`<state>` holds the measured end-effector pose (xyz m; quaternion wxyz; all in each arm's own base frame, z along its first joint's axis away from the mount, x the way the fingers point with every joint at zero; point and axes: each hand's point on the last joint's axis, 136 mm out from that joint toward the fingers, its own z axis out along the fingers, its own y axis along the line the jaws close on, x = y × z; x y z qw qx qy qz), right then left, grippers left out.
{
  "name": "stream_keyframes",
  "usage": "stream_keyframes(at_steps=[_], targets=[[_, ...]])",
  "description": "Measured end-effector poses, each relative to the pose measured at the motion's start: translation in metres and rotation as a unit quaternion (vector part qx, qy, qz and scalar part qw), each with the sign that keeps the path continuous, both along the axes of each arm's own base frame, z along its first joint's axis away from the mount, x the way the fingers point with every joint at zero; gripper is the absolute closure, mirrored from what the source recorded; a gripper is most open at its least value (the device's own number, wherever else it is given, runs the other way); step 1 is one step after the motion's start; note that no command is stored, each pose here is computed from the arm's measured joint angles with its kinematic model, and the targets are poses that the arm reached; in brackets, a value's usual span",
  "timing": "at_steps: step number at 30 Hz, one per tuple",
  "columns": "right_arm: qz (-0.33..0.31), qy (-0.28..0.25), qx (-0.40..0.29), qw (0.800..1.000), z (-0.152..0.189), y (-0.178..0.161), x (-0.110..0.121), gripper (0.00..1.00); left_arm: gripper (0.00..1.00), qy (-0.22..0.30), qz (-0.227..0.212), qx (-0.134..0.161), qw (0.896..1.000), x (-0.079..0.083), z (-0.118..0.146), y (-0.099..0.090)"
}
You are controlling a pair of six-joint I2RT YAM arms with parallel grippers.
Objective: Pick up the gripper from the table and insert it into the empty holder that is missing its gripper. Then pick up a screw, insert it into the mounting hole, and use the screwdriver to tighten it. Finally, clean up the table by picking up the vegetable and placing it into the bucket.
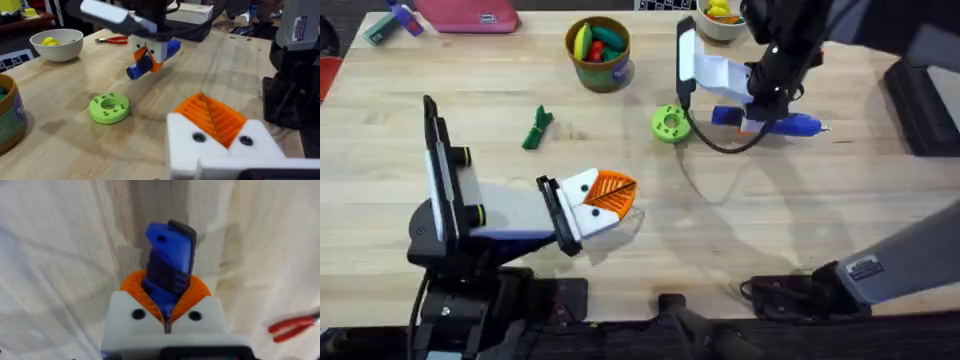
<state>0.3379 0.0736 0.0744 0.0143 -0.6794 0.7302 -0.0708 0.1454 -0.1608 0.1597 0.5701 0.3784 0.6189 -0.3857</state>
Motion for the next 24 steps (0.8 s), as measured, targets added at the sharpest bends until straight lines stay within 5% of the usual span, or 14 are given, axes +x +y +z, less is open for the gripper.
stream_keyframes(at_steps=[5,7,12,13,21,24], targets=[[0.002,0.029,-0.013,0.999,-0.027,-0.006,0.003,0.97,0.994,0.0,0.0,0.0,1.0,0.0,0.0,0.0],[0.003,0.039,-0.015,0.999,-0.033,-0.006,0.001,0.778,0.994,0.0,0.0,0.0,1.0,0.0,0.0,0.0],[0.004,0.039,-0.018,0.999,-0.035,-0.007,0.002,0.071,0.994,0.0,0.0,0.0,1.0,0.0,0.0,0.0],[0.0,0.039,-0.018,0.999,-0.035,-0.007,0.002,0.022,0.994,0.0,0.0,0.0,1.0,0.0,0.0,0.0],[-0.066,0.046,-0.02,0.997,-0.028,-0.009,-0.009,0.009,0.972,-0.001,0.0,0.0,1.0,0.0,0.0,0.0],[-0.081,0.019,-0.01,0.997,-0.011,-0.001,-0.009,0.009,0.549,-0.002,0.0,0.001,1.0,0.0,0.0,0.0]])
